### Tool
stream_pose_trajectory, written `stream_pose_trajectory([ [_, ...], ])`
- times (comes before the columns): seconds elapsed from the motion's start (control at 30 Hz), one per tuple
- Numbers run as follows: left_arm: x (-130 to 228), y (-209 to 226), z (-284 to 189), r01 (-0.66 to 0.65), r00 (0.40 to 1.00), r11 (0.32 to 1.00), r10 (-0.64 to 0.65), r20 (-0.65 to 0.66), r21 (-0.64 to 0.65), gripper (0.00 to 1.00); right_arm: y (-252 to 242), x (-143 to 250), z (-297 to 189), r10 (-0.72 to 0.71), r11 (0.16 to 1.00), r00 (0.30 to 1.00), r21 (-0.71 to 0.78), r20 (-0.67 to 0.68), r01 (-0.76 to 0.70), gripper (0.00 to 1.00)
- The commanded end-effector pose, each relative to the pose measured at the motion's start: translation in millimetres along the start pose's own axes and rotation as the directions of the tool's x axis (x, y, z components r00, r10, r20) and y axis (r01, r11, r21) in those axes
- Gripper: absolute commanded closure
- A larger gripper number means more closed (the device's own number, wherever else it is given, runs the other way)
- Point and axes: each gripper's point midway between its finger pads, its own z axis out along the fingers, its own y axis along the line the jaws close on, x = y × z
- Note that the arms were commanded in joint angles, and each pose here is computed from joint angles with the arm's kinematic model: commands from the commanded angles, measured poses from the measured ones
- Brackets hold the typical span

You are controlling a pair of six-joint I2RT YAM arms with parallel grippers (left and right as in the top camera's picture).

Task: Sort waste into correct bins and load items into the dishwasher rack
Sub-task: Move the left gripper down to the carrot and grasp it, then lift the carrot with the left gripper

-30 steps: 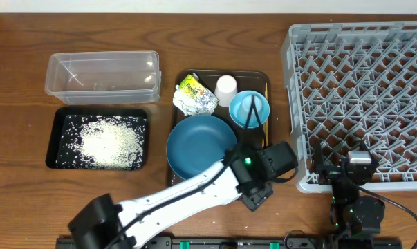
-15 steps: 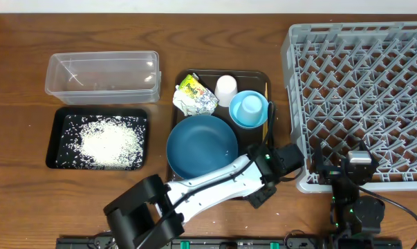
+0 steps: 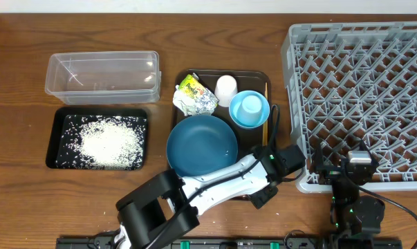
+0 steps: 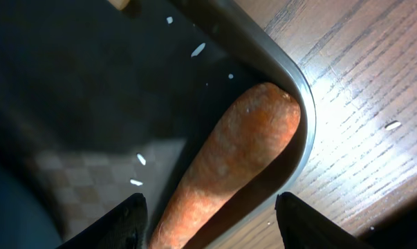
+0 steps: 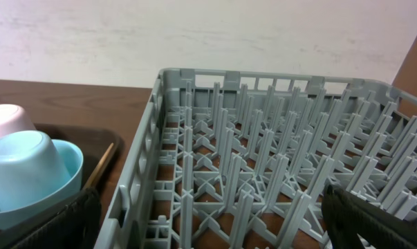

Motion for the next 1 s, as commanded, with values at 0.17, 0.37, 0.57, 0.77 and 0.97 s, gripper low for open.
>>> stream_pose_trajectory([
  [0.17,12.6,12.9,15.3,-0.004,0.999,1.000,0.003,-0.047,-0.027,0.38,2.7,0.4,-0.2,-0.014,1.000,1.000,-0.008,0.000,0.014,0.01],
  [0.37,21.5,17.4,28.0,0.007,0.998,1.000,-0.009,-0.060,-0.030,0.38,2.7,0.5,-0.2,-0.014,1.000,1.000,-0.008,0.000,0.014,0.01],
  [0.57,18.6,17.1,34.4,0.007,0.999,1.000,-0.007,-0.035,-0.024,0.38,2.7,0.5,-0.2,-0.014,1.000,1.000,-0.008,0.000,0.014,0.01],
  [0.77,17.3,17.2,35.7,0.007,1.000,1.000,-0.007,-0.027,-0.024,0.51,2.7,0.5,-0.2,-0.014,1.000,1.000,-0.008,0.000,0.014,0.01],
  [0.97,16.8,16.8,31.2,0.010,1.000,1.000,-0.011,-0.029,-0.024,0.65,2.7,0.5,-0.2,-0.014,1.000,1.000,-0.008,0.000,0.014,0.01],
])
